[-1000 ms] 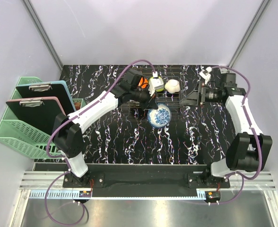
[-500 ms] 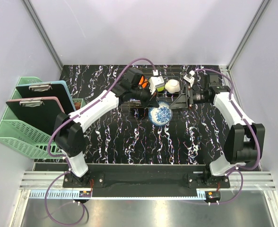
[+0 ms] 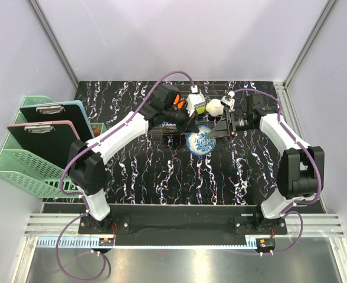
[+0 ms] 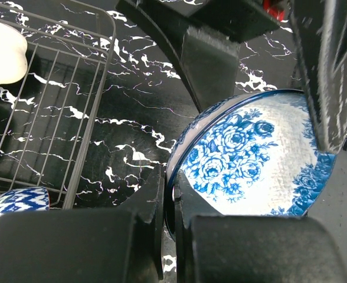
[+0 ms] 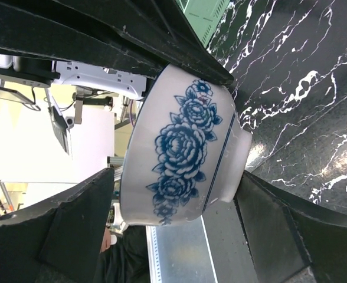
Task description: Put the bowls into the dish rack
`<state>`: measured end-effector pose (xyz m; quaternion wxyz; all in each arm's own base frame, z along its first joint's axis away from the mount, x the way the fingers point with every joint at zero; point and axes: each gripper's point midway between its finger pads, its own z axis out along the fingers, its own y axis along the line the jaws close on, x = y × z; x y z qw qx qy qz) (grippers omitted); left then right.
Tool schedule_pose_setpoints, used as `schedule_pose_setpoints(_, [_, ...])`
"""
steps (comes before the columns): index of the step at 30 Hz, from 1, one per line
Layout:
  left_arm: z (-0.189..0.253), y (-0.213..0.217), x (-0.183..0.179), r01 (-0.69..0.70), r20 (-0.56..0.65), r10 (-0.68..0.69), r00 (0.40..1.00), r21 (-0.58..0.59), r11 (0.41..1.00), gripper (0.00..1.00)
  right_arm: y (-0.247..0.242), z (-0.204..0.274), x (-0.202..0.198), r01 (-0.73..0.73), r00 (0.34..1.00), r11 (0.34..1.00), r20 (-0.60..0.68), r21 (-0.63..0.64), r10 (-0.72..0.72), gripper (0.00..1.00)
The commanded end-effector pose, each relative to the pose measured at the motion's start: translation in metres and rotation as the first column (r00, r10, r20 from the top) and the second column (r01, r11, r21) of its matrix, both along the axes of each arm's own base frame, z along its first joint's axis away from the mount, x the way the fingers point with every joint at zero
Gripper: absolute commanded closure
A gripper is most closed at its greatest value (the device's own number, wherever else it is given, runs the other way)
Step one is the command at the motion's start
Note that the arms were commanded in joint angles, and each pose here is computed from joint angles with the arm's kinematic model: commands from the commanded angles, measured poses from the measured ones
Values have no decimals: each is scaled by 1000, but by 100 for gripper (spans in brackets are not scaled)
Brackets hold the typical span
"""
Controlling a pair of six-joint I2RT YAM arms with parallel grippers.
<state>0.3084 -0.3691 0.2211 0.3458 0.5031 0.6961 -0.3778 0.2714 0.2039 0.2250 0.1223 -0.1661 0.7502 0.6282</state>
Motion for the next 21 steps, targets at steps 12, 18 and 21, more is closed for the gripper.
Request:
schedule_pose_setpoints(12, [39, -15, 10, 24, 90, -15, 996, -100, 995, 100, 10, 22, -14, -92, 996, 988, 20, 122, 90, 35])
schedule_pose_setpoints(18, [35, -14, 10, 22, 83, -14, 996, -94, 995, 100, 10, 35, -18, -126, 992, 972, 17, 199, 125, 71])
schedule_pose_setpoints(21, [35, -14, 11, 18, 81, -10, 997, -94, 995, 100, 10, 35, -17, -128, 992, 971, 17, 203, 127, 93])
